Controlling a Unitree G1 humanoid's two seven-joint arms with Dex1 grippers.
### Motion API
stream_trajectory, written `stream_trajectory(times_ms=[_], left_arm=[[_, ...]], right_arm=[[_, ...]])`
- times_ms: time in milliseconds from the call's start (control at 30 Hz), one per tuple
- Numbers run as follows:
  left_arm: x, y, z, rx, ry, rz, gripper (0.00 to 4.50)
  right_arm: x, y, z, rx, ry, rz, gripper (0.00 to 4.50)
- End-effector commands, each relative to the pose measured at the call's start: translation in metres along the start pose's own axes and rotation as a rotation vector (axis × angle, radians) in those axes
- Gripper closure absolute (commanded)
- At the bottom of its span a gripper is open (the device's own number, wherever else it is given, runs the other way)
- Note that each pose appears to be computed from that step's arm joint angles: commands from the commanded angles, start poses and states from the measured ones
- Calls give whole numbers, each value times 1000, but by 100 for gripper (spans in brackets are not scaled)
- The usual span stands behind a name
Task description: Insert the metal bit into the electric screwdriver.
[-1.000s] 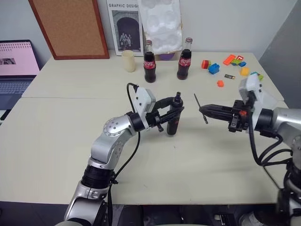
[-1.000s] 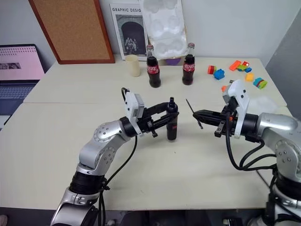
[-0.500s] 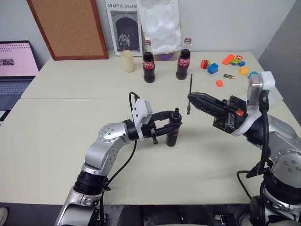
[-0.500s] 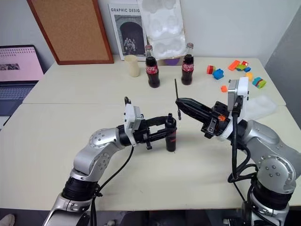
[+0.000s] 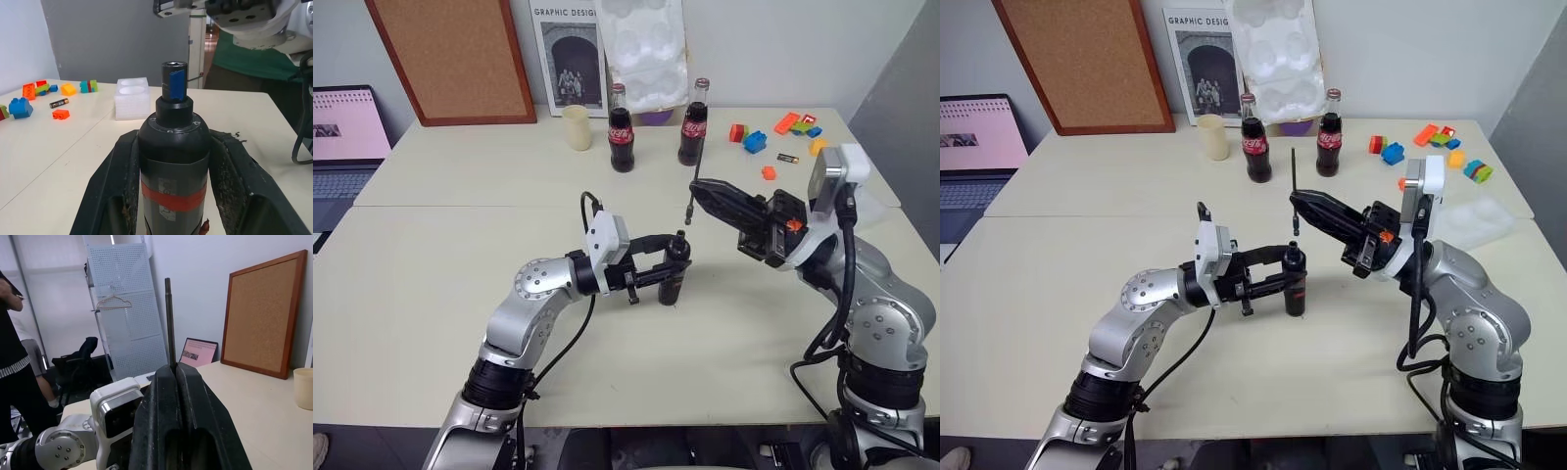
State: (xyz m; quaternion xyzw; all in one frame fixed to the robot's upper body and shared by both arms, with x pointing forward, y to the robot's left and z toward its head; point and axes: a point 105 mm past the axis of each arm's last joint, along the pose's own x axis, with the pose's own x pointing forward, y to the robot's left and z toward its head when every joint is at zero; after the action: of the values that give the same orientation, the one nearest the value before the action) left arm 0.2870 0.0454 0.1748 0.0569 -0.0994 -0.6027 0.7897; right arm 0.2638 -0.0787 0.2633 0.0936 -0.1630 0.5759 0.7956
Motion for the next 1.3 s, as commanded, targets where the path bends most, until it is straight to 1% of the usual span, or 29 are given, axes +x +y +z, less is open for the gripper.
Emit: stream_trajectory(times_ms=[33, 133, 333, 900, 1300], left_arm=[[2, -6, 1, 20, 9, -24, 286], [3, -6, 2, 22, 8, -22, 286], [2, -6, 2, 24, 8, -15, 286], [2, -7, 0, 21, 14, -18, 286], [2, -7, -2, 21, 20, -17, 286]], right_arm=[[4, 4, 6, -56, -20, 36, 450], [3, 4, 1, -60, -17, 30, 450], [2, 6, 0, -71, -24, 17, 450], [-4, 6, -13, -63, 10, -16, 450], [-4, 9, -1, -64, -34, -18, 450]])
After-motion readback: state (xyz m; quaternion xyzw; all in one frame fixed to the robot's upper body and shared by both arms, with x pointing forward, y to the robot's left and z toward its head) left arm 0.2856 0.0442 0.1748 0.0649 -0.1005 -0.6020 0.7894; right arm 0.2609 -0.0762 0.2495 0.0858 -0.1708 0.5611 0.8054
